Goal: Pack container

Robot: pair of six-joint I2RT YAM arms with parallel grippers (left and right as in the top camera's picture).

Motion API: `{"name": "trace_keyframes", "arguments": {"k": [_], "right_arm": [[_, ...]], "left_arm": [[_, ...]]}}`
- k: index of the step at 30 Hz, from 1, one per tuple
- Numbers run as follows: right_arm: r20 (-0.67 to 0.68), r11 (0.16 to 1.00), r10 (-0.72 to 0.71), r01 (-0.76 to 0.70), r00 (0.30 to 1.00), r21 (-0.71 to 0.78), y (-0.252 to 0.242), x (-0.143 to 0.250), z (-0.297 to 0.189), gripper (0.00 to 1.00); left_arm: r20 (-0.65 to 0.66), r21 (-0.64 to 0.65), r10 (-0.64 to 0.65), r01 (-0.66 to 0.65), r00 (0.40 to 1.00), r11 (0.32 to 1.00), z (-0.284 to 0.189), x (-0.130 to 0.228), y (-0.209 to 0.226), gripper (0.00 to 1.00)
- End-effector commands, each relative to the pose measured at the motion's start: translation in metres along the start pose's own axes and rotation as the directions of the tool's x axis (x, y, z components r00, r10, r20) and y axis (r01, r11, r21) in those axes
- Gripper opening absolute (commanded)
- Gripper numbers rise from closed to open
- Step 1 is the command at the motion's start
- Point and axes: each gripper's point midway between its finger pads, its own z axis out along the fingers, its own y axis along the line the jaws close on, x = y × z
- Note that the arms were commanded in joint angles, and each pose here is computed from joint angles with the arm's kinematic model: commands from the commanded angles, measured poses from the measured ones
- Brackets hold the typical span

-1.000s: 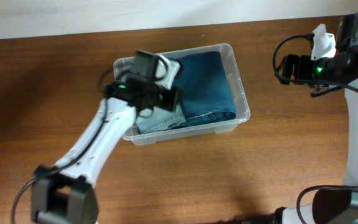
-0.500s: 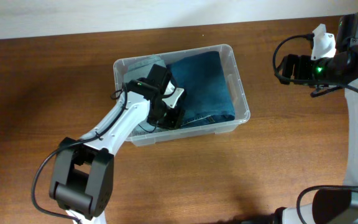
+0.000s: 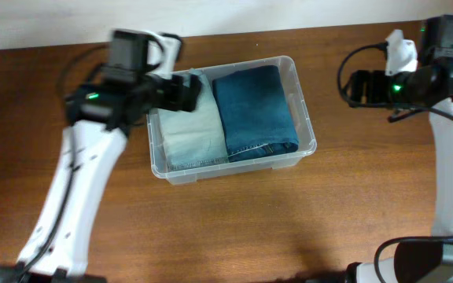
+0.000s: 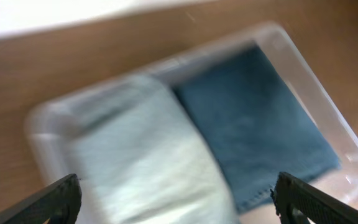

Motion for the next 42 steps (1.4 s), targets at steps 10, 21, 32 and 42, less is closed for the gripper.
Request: {"name": "trace_keyframes", "arguments": {"k": [10, 21, 32, 42], "right_arm": [[0.158, 0.984, -0.177, 0.177, 0.971, 0.017, 0.044, -0.044, 0.009, 0.98], [0.088, 0.988, -0.157, 0.155, 0.984, 0.026, 0.04, -0.02, -0.002, 0.98], [0.259, 0.981, -0.188, 0.169, 0.947, 0.094, 0.04, 0.012, -0.049, 0.98], [0.403, 0.975, -0.212, 0.162, 0.891, 0.153, 0.025, 0.117, -0.038, 0.98]], "left_arm": [[-0.031, -0.269, -0.237, 0.22, 0.971, 0.938, -0.003, 0.027, 0.141, 0.99], [-0.09, -0.418, -0.356, 0.289, 0.93, 0.861, -0.034, 0.067, 0.185, 0.99], [0.133, -0.403, -0.257, 0.289, 0.957, 0.869, -0.085, 0.108, 0.15, 0.99], [0.278, -0.404, -0.182, 0.286, 0.943, 0.869, -0.101, 0.178, 0.126, 0.99]]}}
